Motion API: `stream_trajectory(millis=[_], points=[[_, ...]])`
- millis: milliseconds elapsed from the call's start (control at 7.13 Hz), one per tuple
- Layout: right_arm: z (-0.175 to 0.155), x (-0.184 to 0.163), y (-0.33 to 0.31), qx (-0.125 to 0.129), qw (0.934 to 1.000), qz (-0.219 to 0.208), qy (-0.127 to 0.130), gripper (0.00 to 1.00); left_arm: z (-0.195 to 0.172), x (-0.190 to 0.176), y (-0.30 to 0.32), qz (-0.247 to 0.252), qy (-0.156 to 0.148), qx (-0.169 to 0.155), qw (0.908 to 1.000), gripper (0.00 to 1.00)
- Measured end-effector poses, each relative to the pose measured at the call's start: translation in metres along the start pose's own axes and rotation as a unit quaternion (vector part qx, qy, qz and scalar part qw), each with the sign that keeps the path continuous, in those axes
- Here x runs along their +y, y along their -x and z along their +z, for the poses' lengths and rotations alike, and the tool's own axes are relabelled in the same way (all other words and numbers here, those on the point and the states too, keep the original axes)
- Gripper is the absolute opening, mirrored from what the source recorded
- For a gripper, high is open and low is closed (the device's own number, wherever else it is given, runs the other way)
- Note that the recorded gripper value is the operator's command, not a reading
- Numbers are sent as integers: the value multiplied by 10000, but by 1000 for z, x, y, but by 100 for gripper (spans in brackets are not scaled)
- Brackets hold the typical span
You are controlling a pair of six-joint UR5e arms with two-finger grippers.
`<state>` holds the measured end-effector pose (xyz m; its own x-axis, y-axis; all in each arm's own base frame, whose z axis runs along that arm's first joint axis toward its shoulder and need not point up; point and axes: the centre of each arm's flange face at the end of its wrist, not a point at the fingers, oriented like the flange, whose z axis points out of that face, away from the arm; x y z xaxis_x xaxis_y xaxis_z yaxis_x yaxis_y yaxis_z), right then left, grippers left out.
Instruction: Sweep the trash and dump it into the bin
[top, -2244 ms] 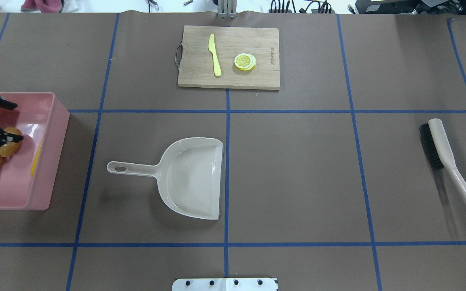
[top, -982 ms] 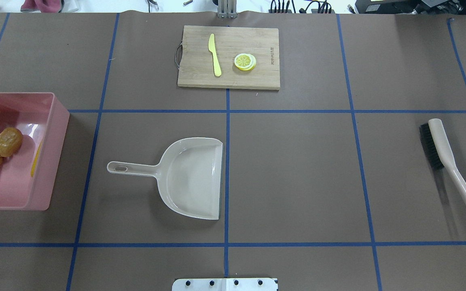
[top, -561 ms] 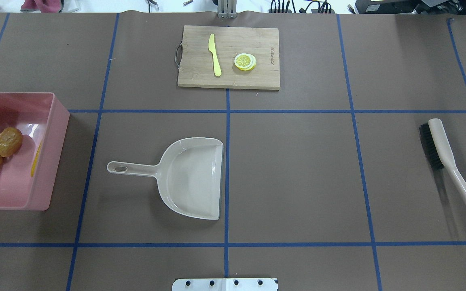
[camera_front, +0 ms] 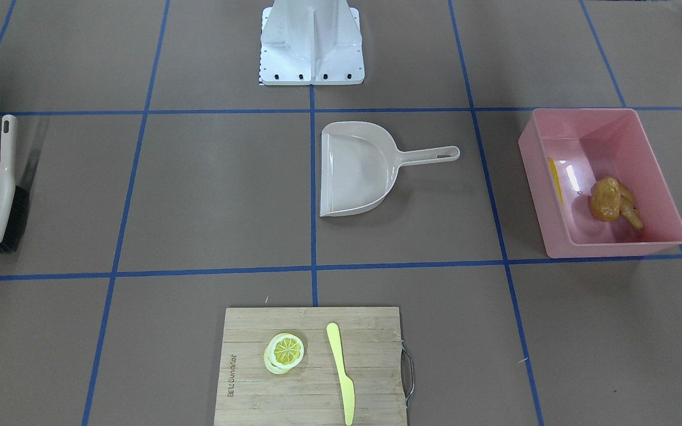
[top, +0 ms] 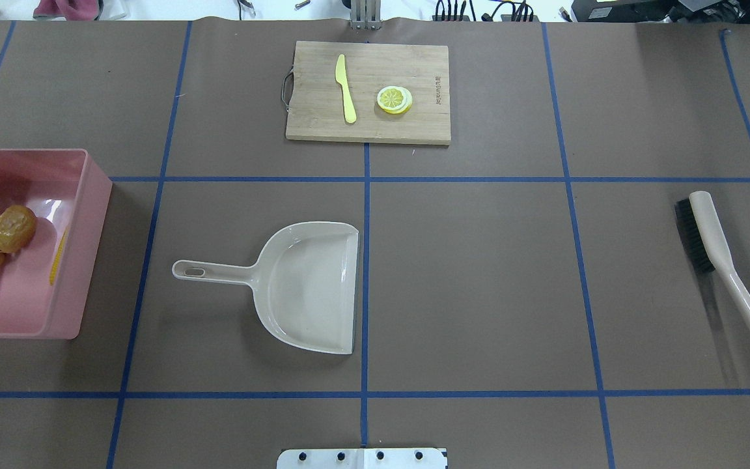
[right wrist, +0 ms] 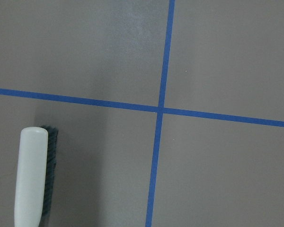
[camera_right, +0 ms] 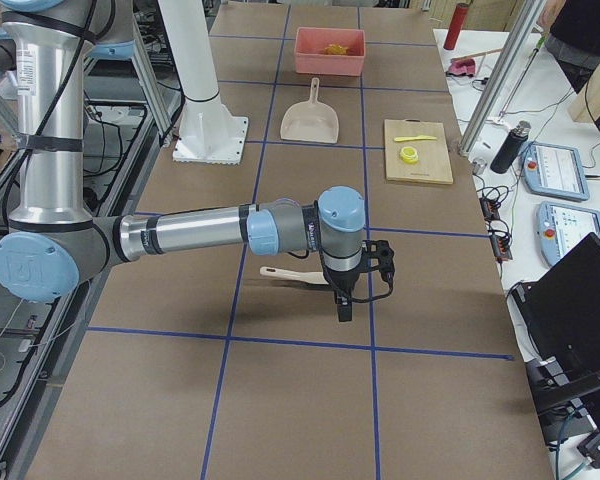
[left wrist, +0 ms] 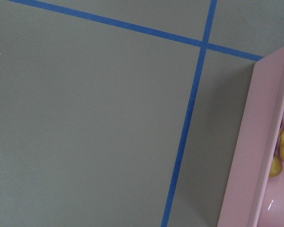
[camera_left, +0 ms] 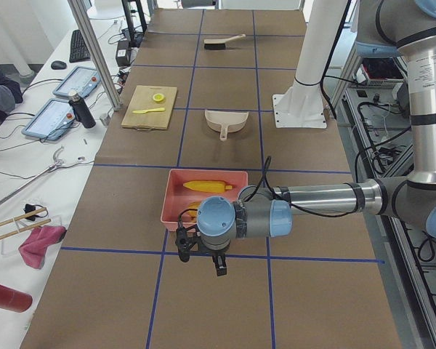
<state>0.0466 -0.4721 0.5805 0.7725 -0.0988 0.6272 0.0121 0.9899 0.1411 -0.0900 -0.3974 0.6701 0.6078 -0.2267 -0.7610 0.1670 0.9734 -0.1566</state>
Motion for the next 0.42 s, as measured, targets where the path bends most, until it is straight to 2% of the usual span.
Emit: stream_trajectory(millis=[421], points=[[1,-1,-1,-4,10000,6,7,100,2,5,3,-42,28,-7,10000,98]])
